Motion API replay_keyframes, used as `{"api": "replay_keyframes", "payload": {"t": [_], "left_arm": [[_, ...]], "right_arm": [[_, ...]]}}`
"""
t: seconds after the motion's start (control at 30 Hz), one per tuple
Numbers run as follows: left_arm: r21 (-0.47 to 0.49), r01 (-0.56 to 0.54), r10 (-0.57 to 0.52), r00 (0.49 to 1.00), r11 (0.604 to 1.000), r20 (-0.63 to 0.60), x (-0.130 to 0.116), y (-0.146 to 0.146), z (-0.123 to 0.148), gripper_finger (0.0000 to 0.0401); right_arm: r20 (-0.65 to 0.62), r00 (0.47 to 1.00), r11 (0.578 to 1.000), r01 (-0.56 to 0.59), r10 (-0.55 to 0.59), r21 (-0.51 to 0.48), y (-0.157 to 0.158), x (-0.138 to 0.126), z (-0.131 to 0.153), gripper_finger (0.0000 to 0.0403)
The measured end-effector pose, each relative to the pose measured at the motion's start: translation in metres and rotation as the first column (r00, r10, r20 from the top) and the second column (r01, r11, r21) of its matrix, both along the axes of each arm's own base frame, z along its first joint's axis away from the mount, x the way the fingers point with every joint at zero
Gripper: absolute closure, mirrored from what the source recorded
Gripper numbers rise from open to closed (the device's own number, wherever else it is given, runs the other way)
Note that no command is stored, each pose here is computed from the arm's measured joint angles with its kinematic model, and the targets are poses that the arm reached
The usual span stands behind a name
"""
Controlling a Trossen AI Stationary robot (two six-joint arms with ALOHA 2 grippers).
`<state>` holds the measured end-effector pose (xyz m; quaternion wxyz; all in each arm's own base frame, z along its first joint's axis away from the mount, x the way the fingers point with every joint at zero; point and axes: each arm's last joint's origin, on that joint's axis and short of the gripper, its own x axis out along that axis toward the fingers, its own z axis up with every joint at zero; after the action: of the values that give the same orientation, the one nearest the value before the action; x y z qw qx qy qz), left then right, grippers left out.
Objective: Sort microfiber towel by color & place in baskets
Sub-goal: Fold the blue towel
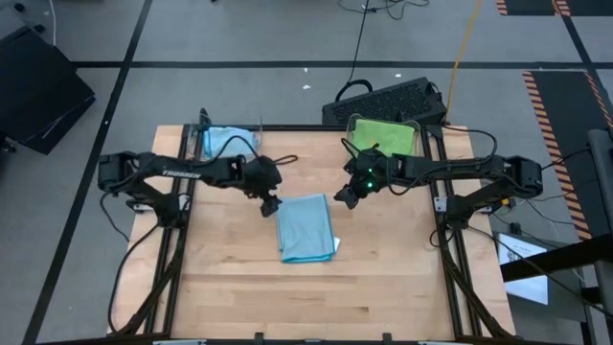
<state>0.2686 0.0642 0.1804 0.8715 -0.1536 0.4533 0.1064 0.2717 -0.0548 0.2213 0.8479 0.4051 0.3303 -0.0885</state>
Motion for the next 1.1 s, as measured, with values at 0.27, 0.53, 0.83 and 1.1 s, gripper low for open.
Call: {"api": "replay_keyframes", "payload": {"t": [0.27,0.53,0.83,1.1], "left_arm": [[-0.032,0.08,-0.081,0.995,0.996,-0.052,0.006,0.015,-0.027,0.0128],[-0.081,0.107,-0.116,0.987,0.991,-0.112,0.012,0.015,-0.05,0.013],[-0.049,0.195,-0.2,0.969,0.98,-0.143,0.014,0.001,-0.053,0.0235],[-0.01,0.314,-0.312,0.938,0.949,-0.151,0.017,-0.013,-0.054,0.0336]], "right_arm": [[-0.011,1.0,0.999,0.023,-0.024,-0.023,-0.001,0.0,-0.001,0.0291],[-0.021,0.996,0.994,0.091,-0.092,-0.063,-0.003,-0.001,-0.001,0.0291],[-0.018,0.987,0.984,0.16,-0.162,-0.081,-0.008,-0.001,-0.001,0.0291],[-0.011,0.998,0.985,0.061,-0.064,-0.162,-0.017,0.019,-0.014,0.0276]]}}
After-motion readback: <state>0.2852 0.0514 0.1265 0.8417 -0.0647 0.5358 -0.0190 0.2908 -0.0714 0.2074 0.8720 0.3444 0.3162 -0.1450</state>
